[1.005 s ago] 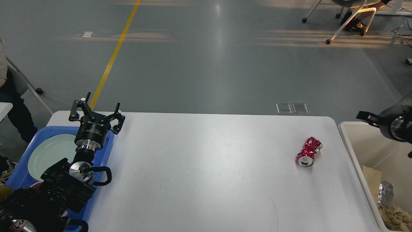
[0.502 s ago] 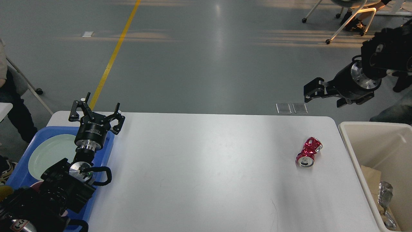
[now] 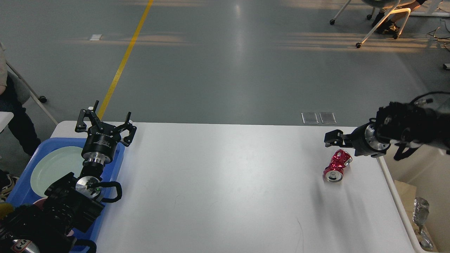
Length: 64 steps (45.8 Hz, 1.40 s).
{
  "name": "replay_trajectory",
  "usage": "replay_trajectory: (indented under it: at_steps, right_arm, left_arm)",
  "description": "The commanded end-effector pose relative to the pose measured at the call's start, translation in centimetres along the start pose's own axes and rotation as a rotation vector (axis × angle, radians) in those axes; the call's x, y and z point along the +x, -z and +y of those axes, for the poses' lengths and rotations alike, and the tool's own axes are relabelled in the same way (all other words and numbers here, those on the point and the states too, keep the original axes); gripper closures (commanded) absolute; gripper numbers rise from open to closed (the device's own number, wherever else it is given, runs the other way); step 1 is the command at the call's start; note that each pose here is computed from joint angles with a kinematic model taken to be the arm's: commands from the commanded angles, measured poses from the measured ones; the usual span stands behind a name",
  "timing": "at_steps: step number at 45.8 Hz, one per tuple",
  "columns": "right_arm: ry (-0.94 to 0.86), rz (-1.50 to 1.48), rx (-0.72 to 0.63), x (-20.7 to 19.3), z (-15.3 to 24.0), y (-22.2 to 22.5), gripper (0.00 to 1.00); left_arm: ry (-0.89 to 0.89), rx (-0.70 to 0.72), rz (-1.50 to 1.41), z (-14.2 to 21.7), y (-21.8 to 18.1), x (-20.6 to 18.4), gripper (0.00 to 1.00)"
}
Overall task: Tidy desktop
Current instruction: 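Reach the right gripper to the red soda can and grasp it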
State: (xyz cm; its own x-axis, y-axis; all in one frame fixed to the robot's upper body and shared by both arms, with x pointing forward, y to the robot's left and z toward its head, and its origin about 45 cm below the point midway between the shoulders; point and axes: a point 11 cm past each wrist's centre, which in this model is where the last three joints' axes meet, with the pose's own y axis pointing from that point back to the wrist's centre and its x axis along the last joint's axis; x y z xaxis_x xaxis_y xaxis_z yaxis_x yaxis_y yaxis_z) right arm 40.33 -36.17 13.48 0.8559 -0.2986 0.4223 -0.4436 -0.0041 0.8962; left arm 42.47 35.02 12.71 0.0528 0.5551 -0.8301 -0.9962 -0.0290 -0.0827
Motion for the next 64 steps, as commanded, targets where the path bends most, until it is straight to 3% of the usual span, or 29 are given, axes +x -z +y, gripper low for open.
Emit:
replay_trajectory:
  at_steps: [1,22,31,38,49,53,64]
  right_arm:
    - [-0.073,-0.023,-0.016,-2.3,-3.3,-1.3,0.00]
    - [-0.162,0.000,-0.066,-3.9,-6.0,-3.1,0.00]
    - [-0.166,0.011,-0.064,-5.3,-6.8,-2.8,0.12]
    - [-0.163,0.006,-0.063,-6.3,-7.2,-2.9,0.29]
    - [-0.145,0.005,-0.058,-6.8,-7.4,-2.6,0.75]
    - [-0.129,0.002,-0.050,-7.1,-7.4,-2.2,0.99]
    - [-0.116,-0.040,-0.006,-6.3,-6.8,-0.6,1.00]
  left_arm:
    - [0.000,0.000,0.000,0.0,0.0,0.0,0.04]
    - [0.000,0.000,0.000,0.0,0.0,0.0,0.04]
    - [0.000,0.000,0.000,0.0,0.0,0.0,0.04]
    - [0.000,0.000,0.000,0.0,0.0,0.0,0.04]
    - [0.000,0.000,0.000,0.0,0.0,0.0,0.04]
    - [0.000,0.000,0.000,0.0,0.0,0.0,0.04]
    - [0.000,0.000,0.000,0.0,0.0,0.0,0.04]
